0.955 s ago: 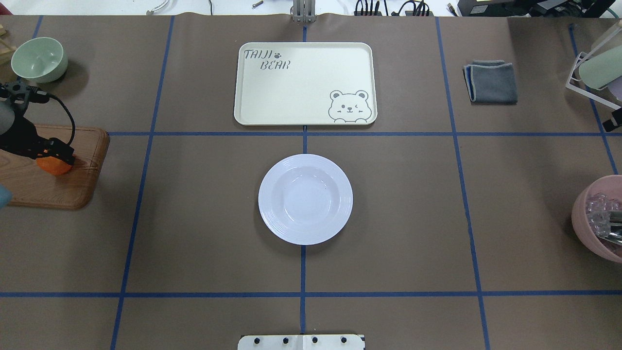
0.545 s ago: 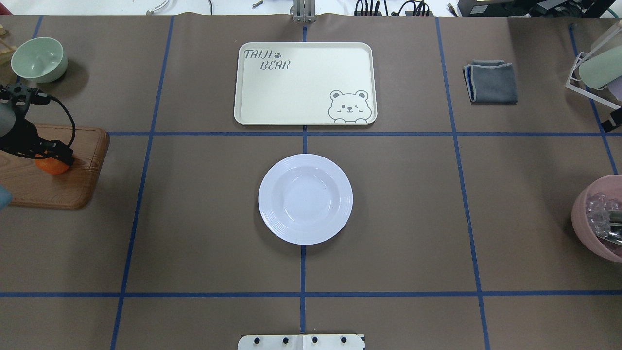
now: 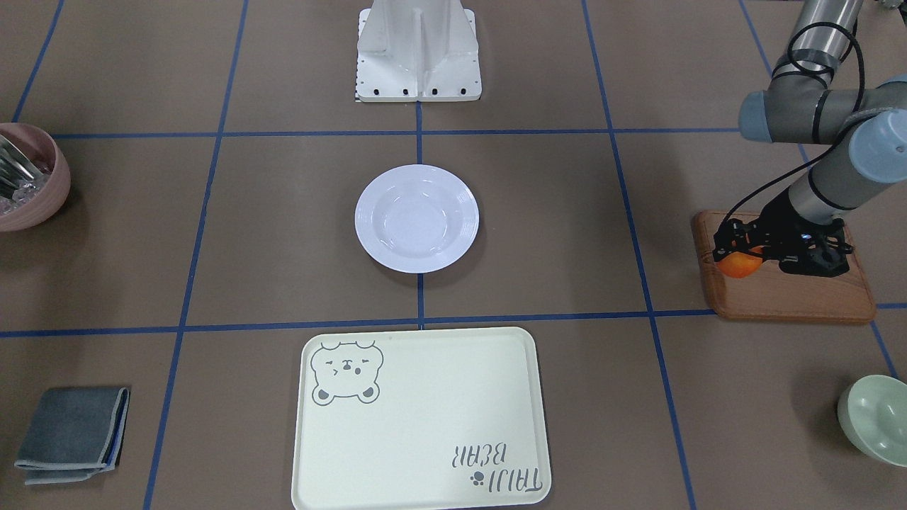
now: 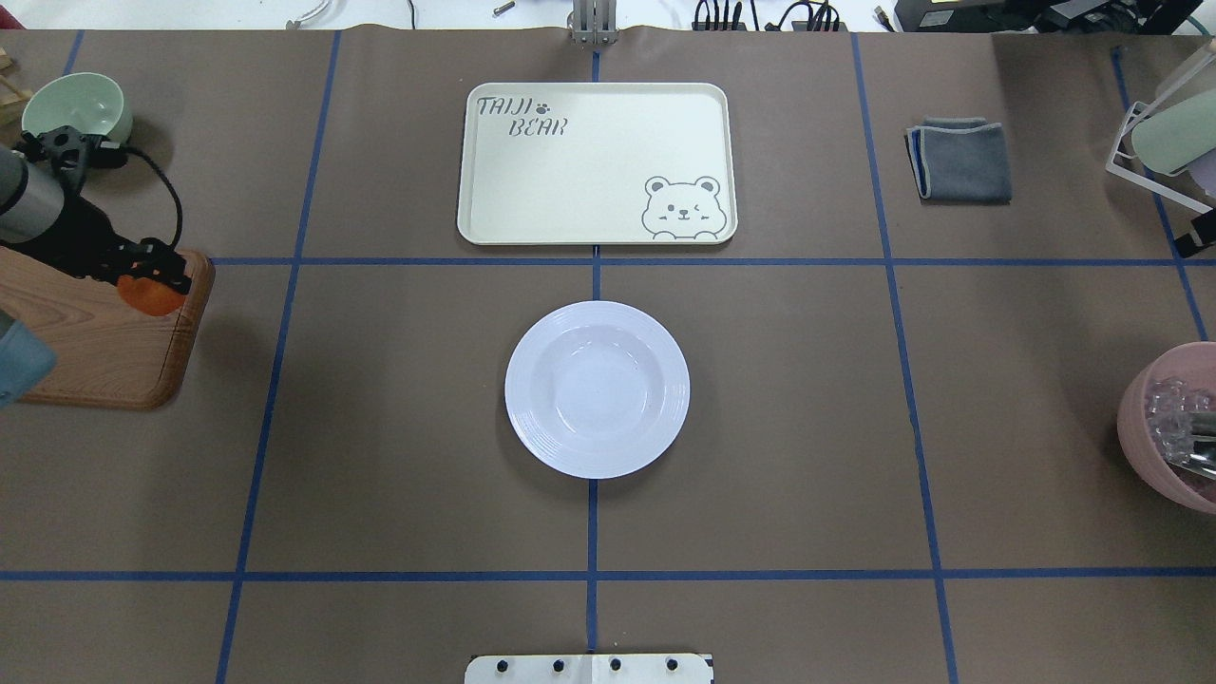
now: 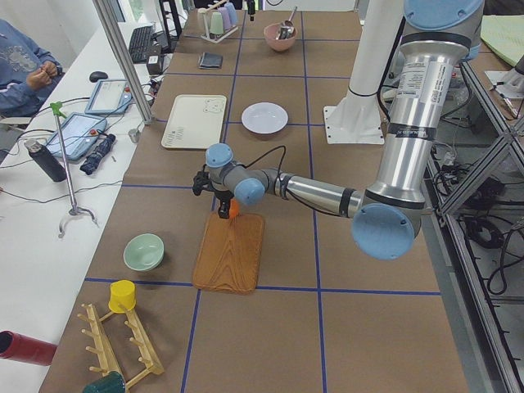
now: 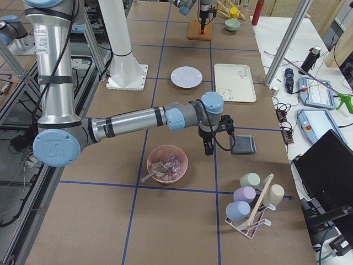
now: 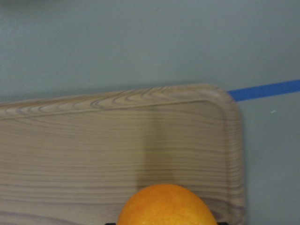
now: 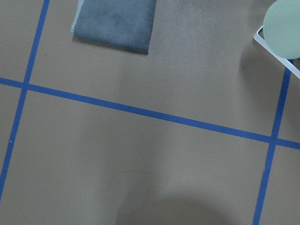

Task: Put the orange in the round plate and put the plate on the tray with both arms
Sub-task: 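Carry the orange with the left gripper over the white plate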

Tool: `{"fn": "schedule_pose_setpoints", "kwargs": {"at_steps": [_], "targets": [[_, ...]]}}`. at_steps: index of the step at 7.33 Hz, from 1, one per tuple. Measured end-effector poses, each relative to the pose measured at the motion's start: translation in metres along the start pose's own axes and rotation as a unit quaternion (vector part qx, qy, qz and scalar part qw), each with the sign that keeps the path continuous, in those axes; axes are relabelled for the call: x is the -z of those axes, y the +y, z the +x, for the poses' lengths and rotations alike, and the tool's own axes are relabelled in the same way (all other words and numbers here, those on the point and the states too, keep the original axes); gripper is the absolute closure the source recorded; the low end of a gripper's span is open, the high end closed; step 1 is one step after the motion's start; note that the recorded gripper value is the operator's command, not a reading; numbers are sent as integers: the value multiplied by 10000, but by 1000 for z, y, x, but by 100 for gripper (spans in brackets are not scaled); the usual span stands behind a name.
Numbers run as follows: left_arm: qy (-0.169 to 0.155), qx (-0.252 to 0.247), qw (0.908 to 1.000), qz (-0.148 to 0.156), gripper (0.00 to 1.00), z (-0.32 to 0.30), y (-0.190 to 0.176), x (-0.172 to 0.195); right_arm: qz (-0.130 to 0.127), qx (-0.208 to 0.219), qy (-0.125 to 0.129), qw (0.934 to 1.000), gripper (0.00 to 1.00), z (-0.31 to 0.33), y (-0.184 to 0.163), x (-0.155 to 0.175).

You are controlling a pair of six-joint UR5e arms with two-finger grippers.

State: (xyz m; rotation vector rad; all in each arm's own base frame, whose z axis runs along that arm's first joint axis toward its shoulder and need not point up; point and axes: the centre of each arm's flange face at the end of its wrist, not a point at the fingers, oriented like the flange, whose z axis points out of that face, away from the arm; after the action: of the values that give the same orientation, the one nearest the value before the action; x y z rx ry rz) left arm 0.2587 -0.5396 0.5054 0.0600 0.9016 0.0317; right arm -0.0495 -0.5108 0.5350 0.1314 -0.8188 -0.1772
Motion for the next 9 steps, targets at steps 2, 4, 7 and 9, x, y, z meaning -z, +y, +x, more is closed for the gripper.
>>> {"fn": "schedule_pose_setpoints", "kwargs": {"at_steps": [2,4,7,9], "targets": [[310,483,9984,-6,100,113,6,-10,-2,-4,2,10000,0,0,0,0],[172,837,9963,-95,100,252,26,-23,-6,-6,6,10000,0,0,0,-1],[-38,998,9950,-75,100,418,56,-22,-48,-6,-4,10000,0,-1,1,-5],[-95,1095,9939,-27,100,498,58,-36,-65,-9,-2,10000,0,-2,1,-6]]}}
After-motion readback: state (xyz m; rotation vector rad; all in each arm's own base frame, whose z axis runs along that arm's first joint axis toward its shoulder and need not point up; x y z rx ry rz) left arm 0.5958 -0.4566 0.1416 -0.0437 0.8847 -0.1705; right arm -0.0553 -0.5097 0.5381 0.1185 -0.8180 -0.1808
